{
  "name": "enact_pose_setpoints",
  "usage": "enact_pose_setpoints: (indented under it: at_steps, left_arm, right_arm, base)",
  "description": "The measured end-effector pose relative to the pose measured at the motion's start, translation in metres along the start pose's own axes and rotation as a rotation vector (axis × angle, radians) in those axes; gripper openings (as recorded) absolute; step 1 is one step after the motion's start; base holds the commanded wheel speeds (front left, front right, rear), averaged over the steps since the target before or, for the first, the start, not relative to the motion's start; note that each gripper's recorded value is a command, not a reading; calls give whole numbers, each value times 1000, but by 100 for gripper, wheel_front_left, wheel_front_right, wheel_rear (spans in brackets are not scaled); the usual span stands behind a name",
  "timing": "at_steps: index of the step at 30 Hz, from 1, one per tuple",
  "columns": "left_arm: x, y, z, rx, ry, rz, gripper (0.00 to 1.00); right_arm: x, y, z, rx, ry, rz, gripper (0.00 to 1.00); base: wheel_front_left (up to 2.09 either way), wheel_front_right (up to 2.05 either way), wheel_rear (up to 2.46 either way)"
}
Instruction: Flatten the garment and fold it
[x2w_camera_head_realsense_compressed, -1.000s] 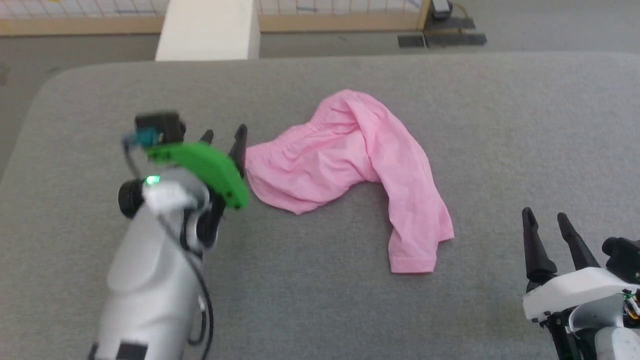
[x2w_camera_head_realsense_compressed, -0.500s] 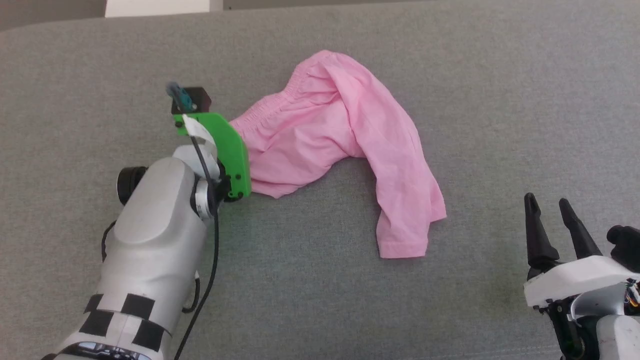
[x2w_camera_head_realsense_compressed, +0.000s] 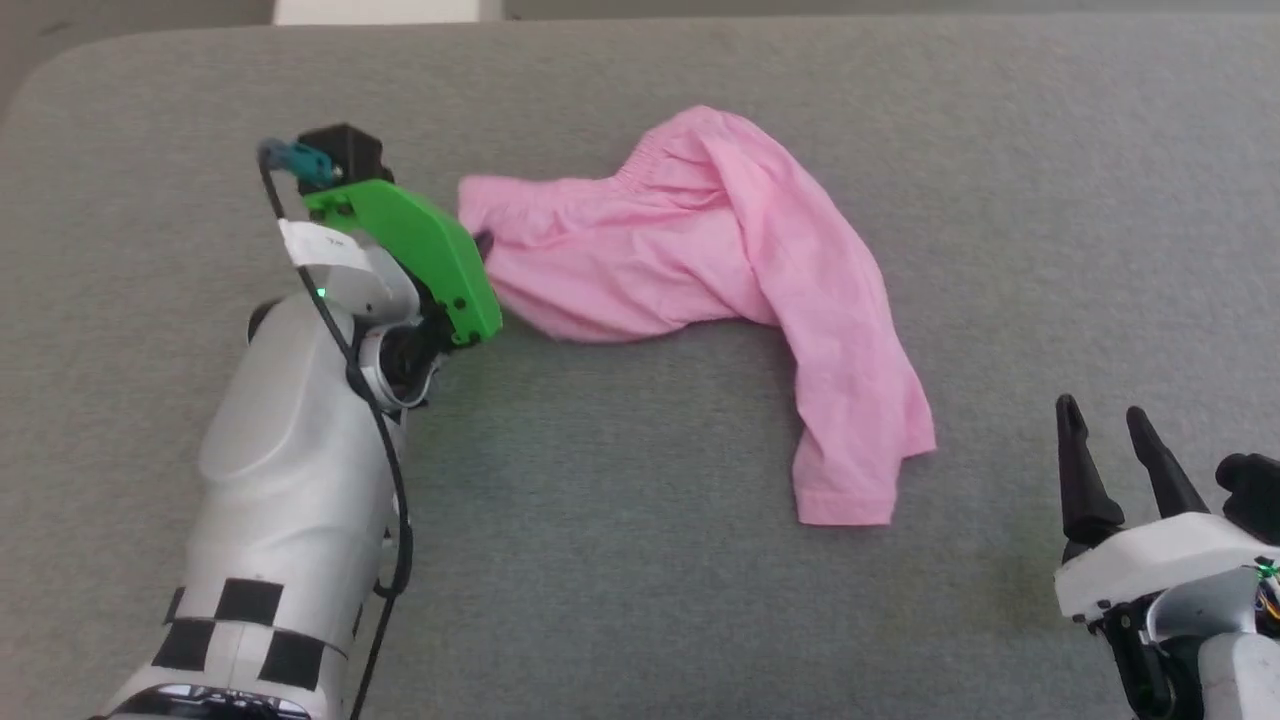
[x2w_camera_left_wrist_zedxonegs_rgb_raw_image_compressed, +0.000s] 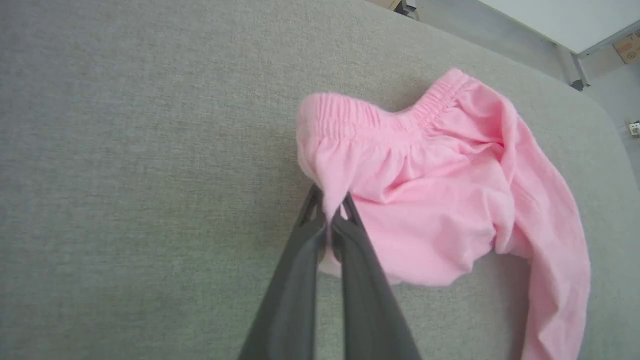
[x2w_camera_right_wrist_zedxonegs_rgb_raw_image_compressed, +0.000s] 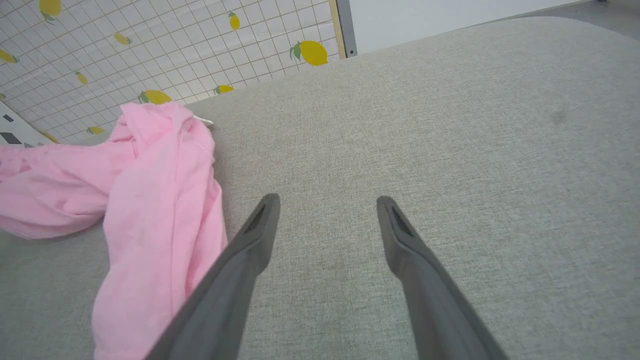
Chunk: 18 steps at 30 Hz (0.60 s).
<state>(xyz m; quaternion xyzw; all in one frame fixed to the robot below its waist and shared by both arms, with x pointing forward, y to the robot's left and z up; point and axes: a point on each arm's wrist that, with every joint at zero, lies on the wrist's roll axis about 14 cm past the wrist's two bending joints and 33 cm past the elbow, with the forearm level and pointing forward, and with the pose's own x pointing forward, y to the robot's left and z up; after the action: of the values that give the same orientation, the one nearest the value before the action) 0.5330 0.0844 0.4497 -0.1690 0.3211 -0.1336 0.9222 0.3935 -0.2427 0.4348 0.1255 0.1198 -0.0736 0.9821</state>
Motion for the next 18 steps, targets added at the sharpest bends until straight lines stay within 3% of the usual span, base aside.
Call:
enact_pose_setpoints:
  at_steps: [5,9,14,18]
  left_arm:
    - [-36,-5,44,2,-170,-38,0]
    - [-75,19,41,-34,-250,13,0]
    - [-127,69,-7,-170,-270,158,0]
    - [-163,93,-81,-325,-191,259,0]
  right_arm:
    - [-1,12,-2,-6,15,36,100]
    - [2,38,1,-13,15,108,100]
    - [2,73,6,-26,11,208,100]
    - [2,91,9,-38,14,257,100]
  base:
    - [0,0,0]
    - [0,0,0]
    - [0,0,0]
    - [0,0,0]
